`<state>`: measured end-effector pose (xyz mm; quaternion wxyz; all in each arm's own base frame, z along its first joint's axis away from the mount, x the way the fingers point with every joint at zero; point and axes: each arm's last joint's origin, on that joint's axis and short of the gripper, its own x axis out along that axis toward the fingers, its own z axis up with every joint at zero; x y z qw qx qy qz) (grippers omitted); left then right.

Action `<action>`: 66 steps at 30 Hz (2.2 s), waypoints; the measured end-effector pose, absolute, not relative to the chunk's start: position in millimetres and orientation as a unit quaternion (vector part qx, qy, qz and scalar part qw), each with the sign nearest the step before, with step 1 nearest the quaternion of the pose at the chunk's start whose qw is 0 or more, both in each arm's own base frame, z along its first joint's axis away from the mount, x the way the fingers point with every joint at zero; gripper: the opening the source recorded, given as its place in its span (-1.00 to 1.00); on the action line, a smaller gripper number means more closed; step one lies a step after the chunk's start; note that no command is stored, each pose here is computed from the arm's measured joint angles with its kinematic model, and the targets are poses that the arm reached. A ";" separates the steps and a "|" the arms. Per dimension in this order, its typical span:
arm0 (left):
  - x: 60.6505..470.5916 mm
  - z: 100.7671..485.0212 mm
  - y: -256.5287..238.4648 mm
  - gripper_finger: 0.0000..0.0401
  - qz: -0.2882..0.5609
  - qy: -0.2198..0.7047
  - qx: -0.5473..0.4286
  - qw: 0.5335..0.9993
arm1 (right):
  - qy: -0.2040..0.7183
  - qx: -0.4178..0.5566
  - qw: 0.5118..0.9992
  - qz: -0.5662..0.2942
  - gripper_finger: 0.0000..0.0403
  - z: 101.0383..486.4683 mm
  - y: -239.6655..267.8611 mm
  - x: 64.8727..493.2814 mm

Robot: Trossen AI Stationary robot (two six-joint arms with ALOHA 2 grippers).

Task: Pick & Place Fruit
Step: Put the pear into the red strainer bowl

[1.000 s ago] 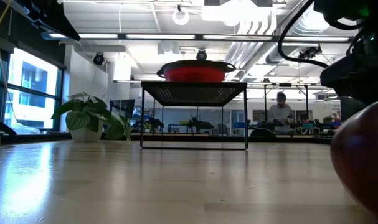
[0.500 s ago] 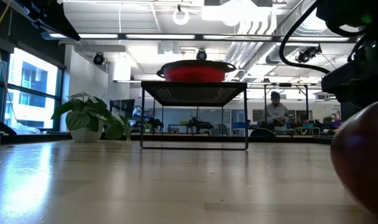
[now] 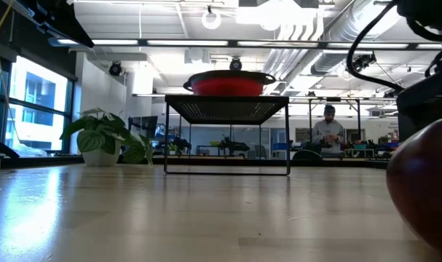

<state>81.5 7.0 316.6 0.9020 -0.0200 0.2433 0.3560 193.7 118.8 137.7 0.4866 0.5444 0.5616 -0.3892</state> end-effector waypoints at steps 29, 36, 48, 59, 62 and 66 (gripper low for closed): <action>81.5 316.6 7.0 -1.00 0.356 0.243 -0.020 0.902 | 0.525 0.533 0.520 -0.412 -0.05 136.0 117.6 191.4; 81.5 316.6 7.0 -1.00 0.356 0.243 -0.020 0.902 | 0.523 0.532 0.521 -0.415 -0.18 135.8 117.1 191.1; 81.5 316.6 7.0 -1.00 0.356 0.243 -0.020 0.902 | 0.522 0.531 0.522 -0.415 -0.30 135.7 117.1 191.1; 81.4 316.6 7.0 -1.00 0.356 0.244 -0.019 0.902 | 0.507 0.545 0.548 -0.382 -0.34 150.2 115.7 191.3; 81.2 316.4 7.0 -1.00 0.356 0.245 -0.019 0.902 | 0.485 0.562 0.563 -0.363 -0.34 163.0 114.3 190.7; 80.7 315.6 7.2 -1.00 0.356 0.250 -0.016 0.900 | 0.428 0.591 0.596 -0.335 -0.36 186.6 111.4 192.6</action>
